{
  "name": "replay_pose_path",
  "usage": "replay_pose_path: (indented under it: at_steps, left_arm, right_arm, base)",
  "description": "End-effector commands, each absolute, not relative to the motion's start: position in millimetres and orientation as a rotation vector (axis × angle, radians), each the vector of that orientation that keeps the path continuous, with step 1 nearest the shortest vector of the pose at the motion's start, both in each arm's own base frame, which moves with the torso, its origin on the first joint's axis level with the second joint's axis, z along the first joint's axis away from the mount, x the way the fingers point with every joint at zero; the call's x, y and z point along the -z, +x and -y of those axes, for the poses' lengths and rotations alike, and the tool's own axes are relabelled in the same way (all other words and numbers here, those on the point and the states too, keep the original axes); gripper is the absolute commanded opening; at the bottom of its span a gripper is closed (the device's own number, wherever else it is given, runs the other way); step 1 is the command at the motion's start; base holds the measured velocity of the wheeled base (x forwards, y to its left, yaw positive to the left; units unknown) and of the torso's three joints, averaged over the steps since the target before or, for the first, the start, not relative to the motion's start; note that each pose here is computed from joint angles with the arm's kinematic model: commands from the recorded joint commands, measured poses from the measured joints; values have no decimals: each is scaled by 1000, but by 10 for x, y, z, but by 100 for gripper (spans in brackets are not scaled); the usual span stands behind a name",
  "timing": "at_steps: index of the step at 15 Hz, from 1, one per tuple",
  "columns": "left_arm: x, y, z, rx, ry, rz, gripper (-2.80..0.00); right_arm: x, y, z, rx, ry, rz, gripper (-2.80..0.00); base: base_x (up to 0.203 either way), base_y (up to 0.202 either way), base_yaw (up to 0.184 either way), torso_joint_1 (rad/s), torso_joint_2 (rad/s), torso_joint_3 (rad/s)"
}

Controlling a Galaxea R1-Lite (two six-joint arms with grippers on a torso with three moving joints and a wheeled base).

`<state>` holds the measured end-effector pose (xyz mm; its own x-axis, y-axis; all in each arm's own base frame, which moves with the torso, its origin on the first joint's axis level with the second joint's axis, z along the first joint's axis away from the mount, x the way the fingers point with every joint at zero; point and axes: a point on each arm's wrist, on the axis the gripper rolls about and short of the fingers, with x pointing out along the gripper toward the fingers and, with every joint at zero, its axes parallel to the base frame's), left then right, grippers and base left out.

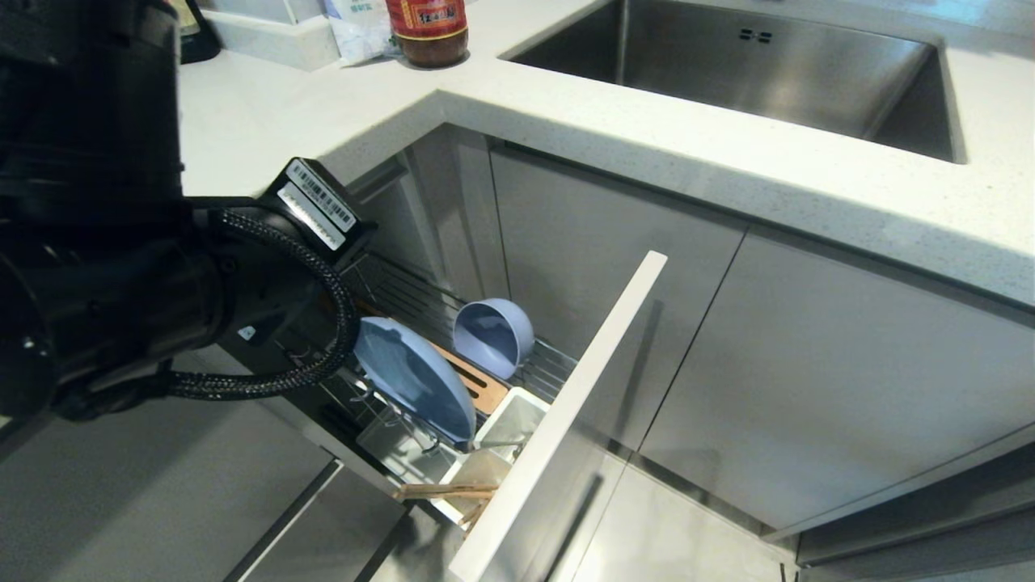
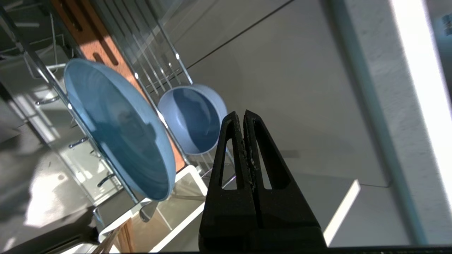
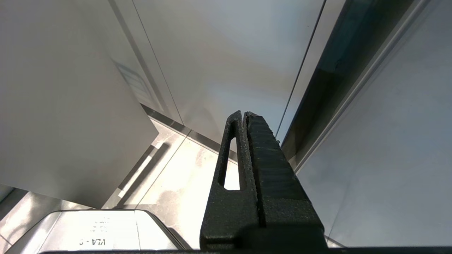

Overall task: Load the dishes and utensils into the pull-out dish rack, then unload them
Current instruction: Take the plate out of the cupboard

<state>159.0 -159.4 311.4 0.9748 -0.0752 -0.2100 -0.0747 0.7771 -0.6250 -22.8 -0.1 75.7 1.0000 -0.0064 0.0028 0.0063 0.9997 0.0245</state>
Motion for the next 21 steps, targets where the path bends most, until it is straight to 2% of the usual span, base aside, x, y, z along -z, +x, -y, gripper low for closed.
replay_pose_path:
  at_steps: [1,3,4,5,15,21]
  left_arm:
    - [-3024,1642,1655,-24,-645,-263,-280]
    - [-2974,1647,1655,-59,-620,-285,-280]
    - [-2968,1649,1655,-77,-616,-289,-209]
    - [-2952,1656,1662,-88,-619,-297,0]
    - [-2717,1765,1789,-146,-779,-397,0]
    - [-2364,2077,1893,-267,-738,-444,0]
  right_arm:
    - [-753,-229,1,6,25,4,-280]
    - [-753,-229,1,6,25,5,-280]
    - [-753,-230,1,6,24,5,-280]
    - [-752,-230,1,6,25,6,-280]
    - [-752,-230,1,6,25,5,-280]
    - [-753,-229,1,6,25,5,-280]
  base:
    - [0,0,0,0,0,0]
    - [0,0,0,0,0,0]
    - [0,0,0,0,0,0]
    - [0,0,0,0,0,0]
    - [0,0,0,0,0,0]
    - [0,0,0,0,0,0]
